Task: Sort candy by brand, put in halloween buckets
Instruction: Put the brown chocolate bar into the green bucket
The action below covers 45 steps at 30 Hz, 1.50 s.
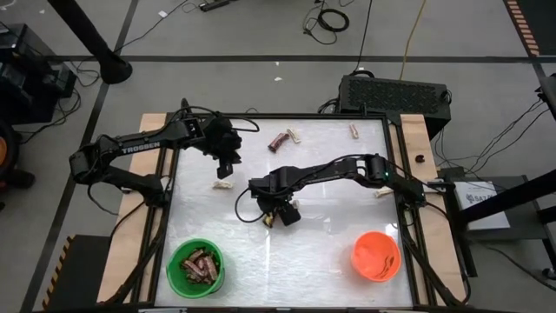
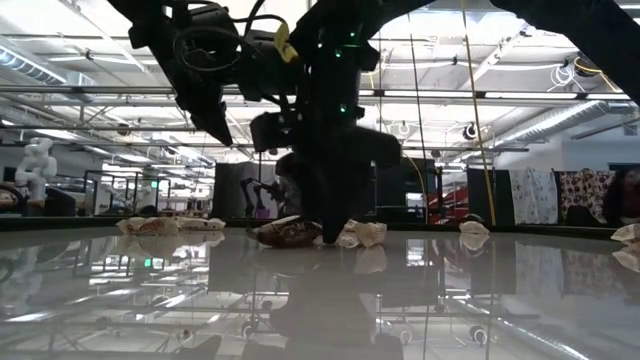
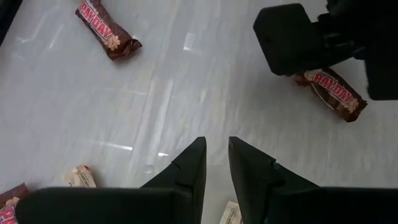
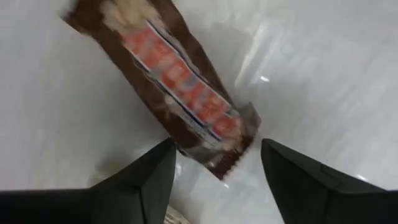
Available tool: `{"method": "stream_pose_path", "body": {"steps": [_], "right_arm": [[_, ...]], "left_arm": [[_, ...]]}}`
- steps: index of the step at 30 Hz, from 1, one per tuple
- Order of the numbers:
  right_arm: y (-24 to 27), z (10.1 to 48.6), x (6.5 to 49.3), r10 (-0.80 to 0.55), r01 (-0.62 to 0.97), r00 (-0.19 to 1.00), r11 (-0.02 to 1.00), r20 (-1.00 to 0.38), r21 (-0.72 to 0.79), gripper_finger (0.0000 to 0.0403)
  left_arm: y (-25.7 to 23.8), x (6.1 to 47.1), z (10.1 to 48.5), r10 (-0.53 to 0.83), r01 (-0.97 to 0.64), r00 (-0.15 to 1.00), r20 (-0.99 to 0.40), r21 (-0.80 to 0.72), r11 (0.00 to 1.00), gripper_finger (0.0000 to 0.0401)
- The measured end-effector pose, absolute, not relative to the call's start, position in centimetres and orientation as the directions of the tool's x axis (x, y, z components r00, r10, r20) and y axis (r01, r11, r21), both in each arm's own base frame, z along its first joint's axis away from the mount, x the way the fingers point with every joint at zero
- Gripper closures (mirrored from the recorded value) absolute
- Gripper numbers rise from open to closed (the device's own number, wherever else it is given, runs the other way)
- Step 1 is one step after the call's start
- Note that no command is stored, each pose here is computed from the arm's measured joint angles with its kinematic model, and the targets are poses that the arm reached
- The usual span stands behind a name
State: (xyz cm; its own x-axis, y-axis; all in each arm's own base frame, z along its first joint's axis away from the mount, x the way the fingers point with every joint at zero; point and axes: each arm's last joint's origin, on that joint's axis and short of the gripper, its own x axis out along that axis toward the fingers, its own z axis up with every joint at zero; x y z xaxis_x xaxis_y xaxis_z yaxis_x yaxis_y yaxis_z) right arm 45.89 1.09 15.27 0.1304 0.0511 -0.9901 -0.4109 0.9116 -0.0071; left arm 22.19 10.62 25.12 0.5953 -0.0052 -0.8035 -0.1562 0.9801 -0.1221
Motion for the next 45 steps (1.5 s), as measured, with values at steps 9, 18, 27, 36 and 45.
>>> {"method": "stream_pose_path", "body": {"steps": [9,18,27,36,45], "right_arm": [[1.0,15.1,45.8,0.009,-0.354,0.123,0.935,-0.992,-0.035,0.0303],[1.1,15.2,45.7,0.068,-0.298,0.12,0.954,-0.99,0.029,0.04],[0.0,20.6,44.5,0.109,-0.23,0.221,0.972,-0.969,0.057,0.0402],[-2.9,26.9,42.1,0.084,-0.157,0.346,0.987,-0.934,0.031,0.0403],[-3.4,29.8,39.4,0.082,-0.109,0.303,0.993,-0.95,0.051,0.0402]], "left_arm": [[10.6,22.2,25.1,-0.005,-0.156,0.596,-0.803,-0.122,0.98,0.0326],[10.7,22.3,25.2,0.003,-0.157,0.603,-0.798,-0.114,0.981,0.0326],[10.5,22.3,25.2,-0.068,-0.091,0.622,-0.78,-0.159,0.983,0.0326],[9.8,23.7,26.2,-0.295,0.108,0.754,-0.587,-0.332,0.937,0.0326],[7.3,26.6,25.3,-0.187,0.17,0.759,-0.623,-0.089,0.982,0.0321]]}}
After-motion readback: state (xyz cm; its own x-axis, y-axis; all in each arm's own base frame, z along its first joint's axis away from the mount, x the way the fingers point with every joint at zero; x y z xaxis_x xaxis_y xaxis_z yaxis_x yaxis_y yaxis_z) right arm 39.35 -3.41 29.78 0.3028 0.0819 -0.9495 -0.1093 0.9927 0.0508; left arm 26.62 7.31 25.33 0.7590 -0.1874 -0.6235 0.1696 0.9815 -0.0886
